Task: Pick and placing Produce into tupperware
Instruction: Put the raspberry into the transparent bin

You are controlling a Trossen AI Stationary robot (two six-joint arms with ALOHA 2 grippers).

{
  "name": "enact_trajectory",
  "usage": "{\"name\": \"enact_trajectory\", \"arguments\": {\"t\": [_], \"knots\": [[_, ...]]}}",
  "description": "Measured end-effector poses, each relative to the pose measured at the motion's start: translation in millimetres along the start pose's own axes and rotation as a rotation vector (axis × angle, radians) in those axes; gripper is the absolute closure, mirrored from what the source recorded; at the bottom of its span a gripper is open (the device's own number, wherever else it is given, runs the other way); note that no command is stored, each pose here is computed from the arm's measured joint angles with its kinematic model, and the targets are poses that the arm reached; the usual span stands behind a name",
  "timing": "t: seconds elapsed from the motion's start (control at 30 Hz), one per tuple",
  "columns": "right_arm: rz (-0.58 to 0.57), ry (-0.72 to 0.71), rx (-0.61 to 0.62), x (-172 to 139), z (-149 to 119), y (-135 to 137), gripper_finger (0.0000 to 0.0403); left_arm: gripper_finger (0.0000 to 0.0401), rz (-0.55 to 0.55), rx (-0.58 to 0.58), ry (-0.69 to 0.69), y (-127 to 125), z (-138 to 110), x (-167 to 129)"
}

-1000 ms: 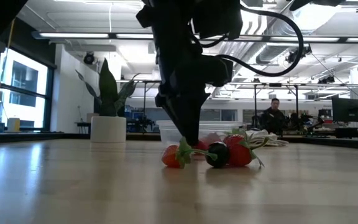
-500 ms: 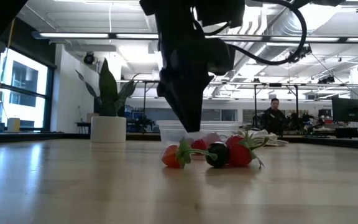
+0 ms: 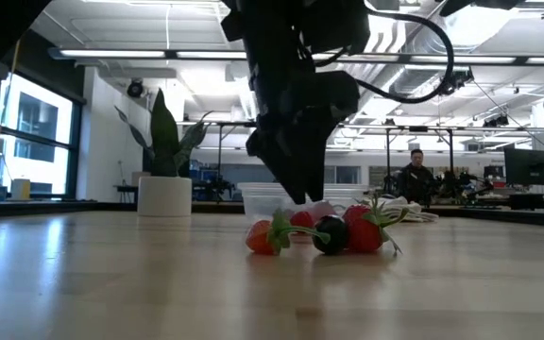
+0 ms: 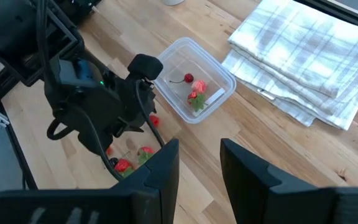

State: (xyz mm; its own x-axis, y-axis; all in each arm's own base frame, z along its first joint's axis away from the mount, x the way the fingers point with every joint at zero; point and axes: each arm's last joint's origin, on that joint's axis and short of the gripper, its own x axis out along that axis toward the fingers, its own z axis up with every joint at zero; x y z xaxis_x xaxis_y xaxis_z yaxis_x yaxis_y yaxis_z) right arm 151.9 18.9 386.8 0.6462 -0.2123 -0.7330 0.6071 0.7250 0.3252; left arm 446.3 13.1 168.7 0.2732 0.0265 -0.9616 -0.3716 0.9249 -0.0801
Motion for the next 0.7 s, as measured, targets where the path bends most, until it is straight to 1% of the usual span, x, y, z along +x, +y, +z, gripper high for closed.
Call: {"name": "enact_trajectory", "arguments": {"t": [0.1, 0.2, 0.43, 0.7], "knots": [[0.0, 0.0, 0.0, 0.0, 0.0, 0.0, 0.0295, 0.0201, 0.013, 0.017, 0.006, 0.3, -2.4, 2.5], [0.0, 0.0, 0.0, 0.0, 0.0, 0.0, 0.0295, 0.0203, 0.012, 0.019, -0.013, 0.5, -2.8, 6.2], [0.0, 0.0, 0.0, 0.0, 0.0, 0.0, 0.0295, 0.0203, 0.019, 0.019, 0.0, 3.0, -9.7, 15.6], [0.0, 0.0, -0.008, 0.0, 0.0, 0.0, 0.0295, 0.0204, 0.027, 0.018, -0.053, 1.9, -5.2, 15.5]]}}
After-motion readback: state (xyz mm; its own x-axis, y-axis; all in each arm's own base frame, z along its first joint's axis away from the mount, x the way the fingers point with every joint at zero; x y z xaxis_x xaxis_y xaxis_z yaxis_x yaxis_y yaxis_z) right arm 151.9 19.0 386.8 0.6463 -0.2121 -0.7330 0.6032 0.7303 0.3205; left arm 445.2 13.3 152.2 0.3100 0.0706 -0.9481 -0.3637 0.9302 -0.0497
